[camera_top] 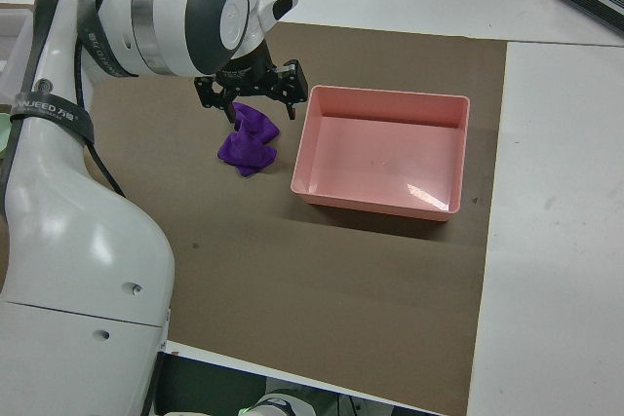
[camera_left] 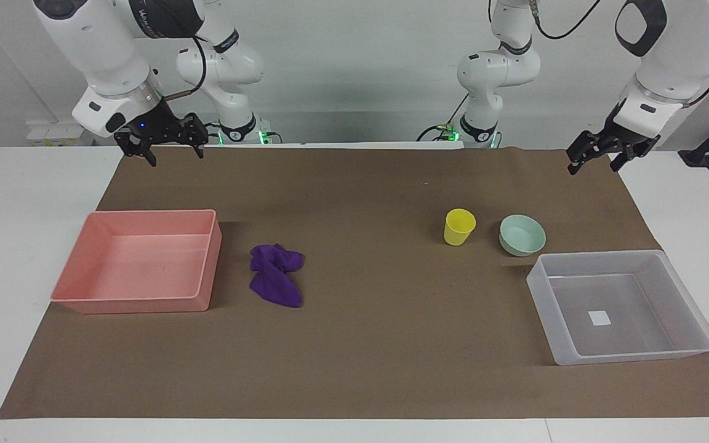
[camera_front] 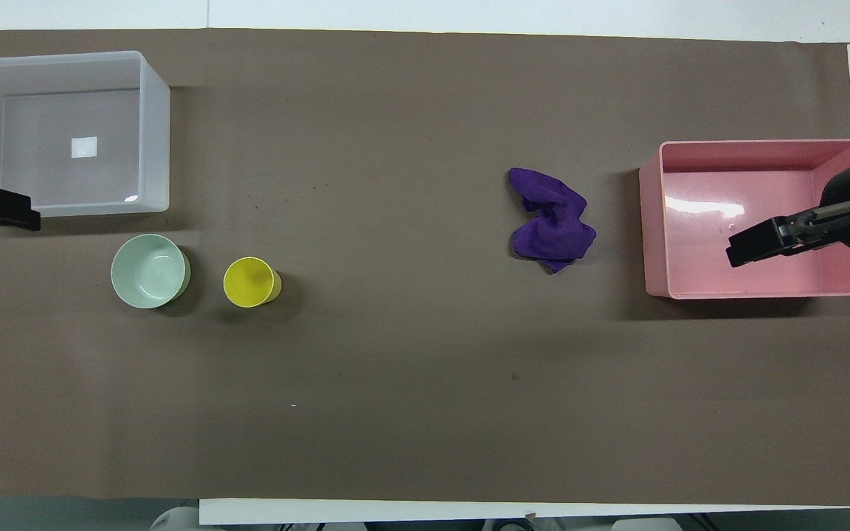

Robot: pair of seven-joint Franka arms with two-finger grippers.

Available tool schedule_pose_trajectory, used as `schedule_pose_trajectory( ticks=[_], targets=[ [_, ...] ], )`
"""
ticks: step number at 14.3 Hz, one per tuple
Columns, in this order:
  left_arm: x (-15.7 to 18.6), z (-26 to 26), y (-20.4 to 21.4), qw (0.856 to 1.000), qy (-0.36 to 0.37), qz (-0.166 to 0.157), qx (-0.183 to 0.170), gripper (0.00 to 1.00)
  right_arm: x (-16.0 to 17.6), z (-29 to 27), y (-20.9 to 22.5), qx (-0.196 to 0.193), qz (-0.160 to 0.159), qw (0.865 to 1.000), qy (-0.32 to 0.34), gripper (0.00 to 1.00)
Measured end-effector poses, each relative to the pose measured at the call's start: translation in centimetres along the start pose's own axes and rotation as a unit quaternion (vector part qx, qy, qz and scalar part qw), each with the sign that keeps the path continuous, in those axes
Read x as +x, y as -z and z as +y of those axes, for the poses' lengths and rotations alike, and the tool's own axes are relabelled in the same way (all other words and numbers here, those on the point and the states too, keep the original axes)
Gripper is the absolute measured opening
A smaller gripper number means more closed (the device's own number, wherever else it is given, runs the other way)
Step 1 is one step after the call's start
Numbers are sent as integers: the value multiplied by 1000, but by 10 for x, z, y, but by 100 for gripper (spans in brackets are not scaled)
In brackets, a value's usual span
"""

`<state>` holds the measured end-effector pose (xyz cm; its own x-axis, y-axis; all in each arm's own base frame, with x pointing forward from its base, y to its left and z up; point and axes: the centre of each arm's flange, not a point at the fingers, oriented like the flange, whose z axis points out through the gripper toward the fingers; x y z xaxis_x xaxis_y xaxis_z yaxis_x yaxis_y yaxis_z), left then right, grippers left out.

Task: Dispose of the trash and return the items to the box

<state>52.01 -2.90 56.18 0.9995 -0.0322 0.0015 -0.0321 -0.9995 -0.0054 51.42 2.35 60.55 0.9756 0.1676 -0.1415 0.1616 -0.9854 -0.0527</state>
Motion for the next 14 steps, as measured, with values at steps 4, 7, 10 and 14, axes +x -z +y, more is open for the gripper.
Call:
schedule_pose_trajectory(
  ticks=[4,7,10,14],
  targets=[
    [-27,-3,-88,1000,3,-29,2,100,9,-17,-10,14,15,1000,3,100],
    [-43,0,-139,1000,1,-30,3,100,38,-59,-46,9,26,999,23,100],
    [-59,0,-193,1000,0,-23,3,100,82,-89,-100,8,35,999,27,99],
    [-57,1,-246,1000,13,-19,-1,77,129,-114,-179,9,42,999,28,99]
  ],
)
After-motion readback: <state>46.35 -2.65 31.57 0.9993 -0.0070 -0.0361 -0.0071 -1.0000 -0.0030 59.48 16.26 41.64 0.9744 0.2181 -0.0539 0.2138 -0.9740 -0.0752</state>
